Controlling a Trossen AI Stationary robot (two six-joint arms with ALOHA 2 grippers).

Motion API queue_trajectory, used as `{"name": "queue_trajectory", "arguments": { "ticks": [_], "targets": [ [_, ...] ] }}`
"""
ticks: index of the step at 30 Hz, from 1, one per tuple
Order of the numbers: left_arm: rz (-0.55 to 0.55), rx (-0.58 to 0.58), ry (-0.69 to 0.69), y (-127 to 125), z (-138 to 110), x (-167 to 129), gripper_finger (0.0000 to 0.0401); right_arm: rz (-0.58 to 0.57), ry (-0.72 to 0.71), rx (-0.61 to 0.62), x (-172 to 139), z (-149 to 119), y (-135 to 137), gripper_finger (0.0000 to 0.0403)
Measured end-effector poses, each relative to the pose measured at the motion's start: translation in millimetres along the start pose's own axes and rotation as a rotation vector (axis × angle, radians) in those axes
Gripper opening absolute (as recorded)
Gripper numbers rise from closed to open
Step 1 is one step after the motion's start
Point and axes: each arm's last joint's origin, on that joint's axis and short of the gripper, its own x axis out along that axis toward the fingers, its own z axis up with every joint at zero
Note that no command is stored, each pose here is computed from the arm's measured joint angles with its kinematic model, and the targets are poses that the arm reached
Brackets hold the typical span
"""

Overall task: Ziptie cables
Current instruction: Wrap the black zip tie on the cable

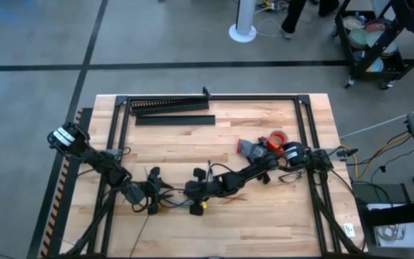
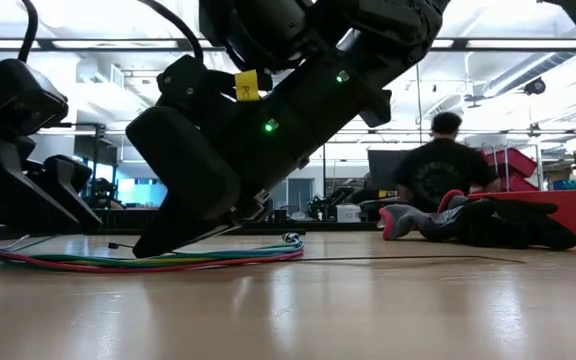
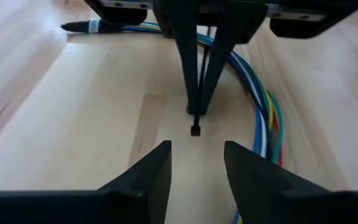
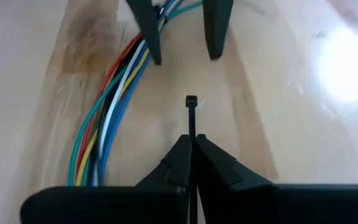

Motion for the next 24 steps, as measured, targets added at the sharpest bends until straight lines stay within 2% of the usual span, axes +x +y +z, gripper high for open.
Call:
{"name": "queue_trajectory", "arguments": {
  "ticks": [6, 16, 24],
  "targets": [
    [-0.041, -0.030, -0.013, 1, -1, -2, 0.0150, -0.077, -0.110, 0.004, -4, -1, 10, 0.0001],
    [-0.043, -0.019, -0.115, -2, 2, 1, 0.0131, -0.070, -0.324, 0.038, -11, -7, 19, 0.0000],
    [-0.020, -0.042, -0.272, -4, 4, 9, 0.0109, -0.042, -0.466, 0.041, -19, -17, 19, 0.0000]
  ]
}}
